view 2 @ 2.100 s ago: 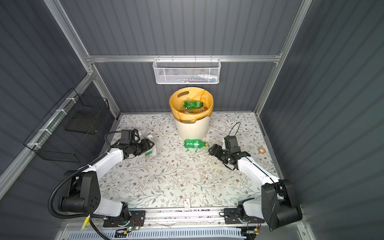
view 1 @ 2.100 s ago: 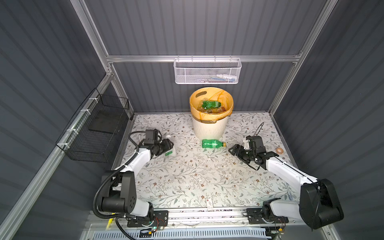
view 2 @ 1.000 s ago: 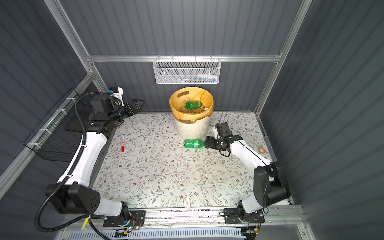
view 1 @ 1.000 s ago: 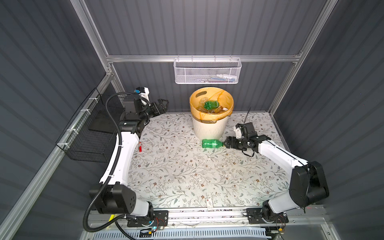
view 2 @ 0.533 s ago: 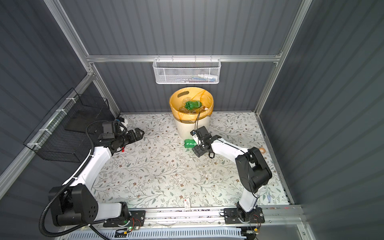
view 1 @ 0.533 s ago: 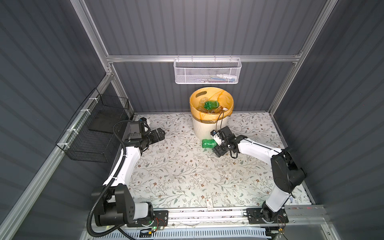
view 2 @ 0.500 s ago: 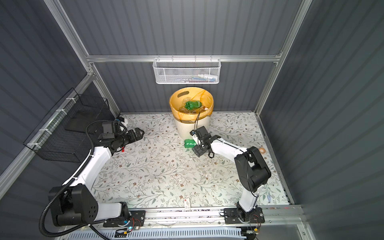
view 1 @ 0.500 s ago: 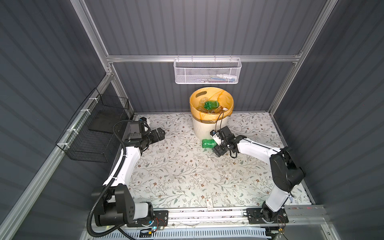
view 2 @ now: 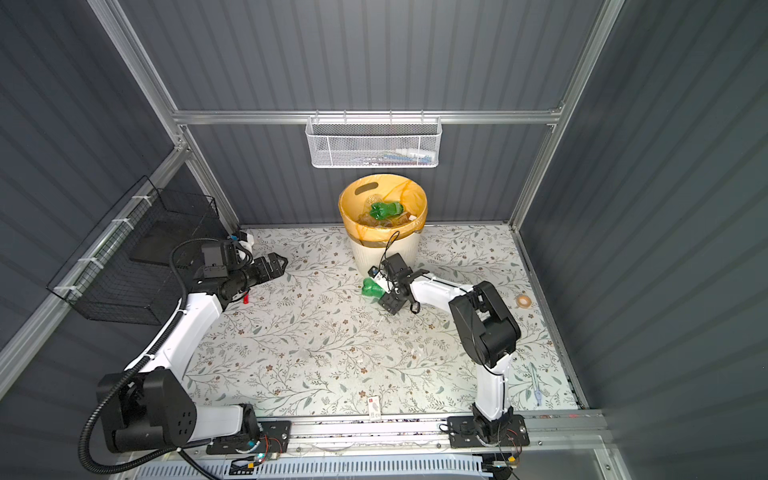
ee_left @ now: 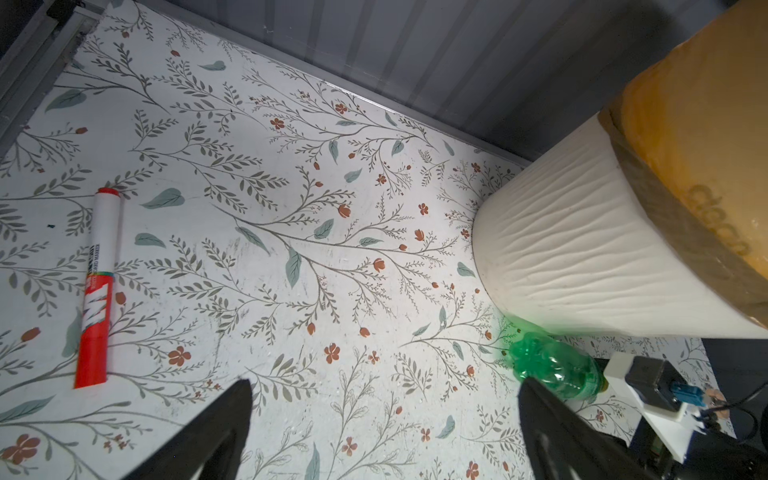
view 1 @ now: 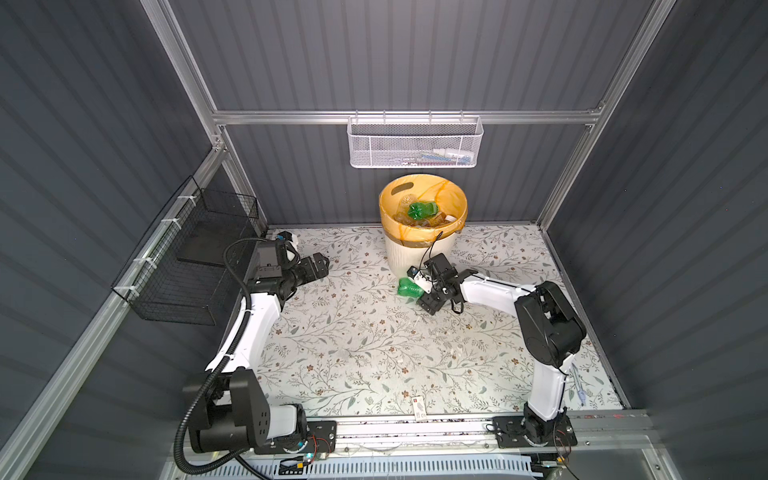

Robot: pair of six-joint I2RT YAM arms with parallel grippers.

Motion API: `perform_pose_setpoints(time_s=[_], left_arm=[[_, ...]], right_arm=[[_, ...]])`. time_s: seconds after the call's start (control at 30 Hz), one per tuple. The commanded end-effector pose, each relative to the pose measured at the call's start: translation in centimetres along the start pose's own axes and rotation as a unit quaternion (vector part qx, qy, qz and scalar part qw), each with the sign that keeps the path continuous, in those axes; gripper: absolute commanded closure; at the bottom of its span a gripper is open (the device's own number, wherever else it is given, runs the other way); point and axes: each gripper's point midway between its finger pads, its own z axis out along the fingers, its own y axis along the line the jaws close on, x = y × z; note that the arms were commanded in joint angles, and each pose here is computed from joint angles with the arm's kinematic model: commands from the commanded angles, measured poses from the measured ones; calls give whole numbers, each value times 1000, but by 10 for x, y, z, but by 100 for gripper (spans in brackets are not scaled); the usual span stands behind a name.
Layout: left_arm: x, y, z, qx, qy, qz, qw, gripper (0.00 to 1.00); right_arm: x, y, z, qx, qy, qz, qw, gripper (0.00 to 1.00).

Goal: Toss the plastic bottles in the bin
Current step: 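Grasp the lying green Sprite bottle beside the bin with the right gripper, then lift the green bottle with the right gripper over the bin and release it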

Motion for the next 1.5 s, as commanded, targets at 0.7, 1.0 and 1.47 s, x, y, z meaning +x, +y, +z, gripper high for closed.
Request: perform_pose_setpoints(time_s=[0.7, 1.0, 1.47], left_arm=[[0, -1, 2, 17, 1, 3, 1000, 0], [1, 0, 2, 13, 3, 5, 1000, 0], [4, 1, 7, 17, 10, 1, 1000, 0]], right_arm=[[-33, 65, -15, -22, 15, -62, 998, 13], [-36, 63, 23, -26, 42, -78, 996, 21], [-40, 61, -47, -24, -54, 83, 995, 43]])
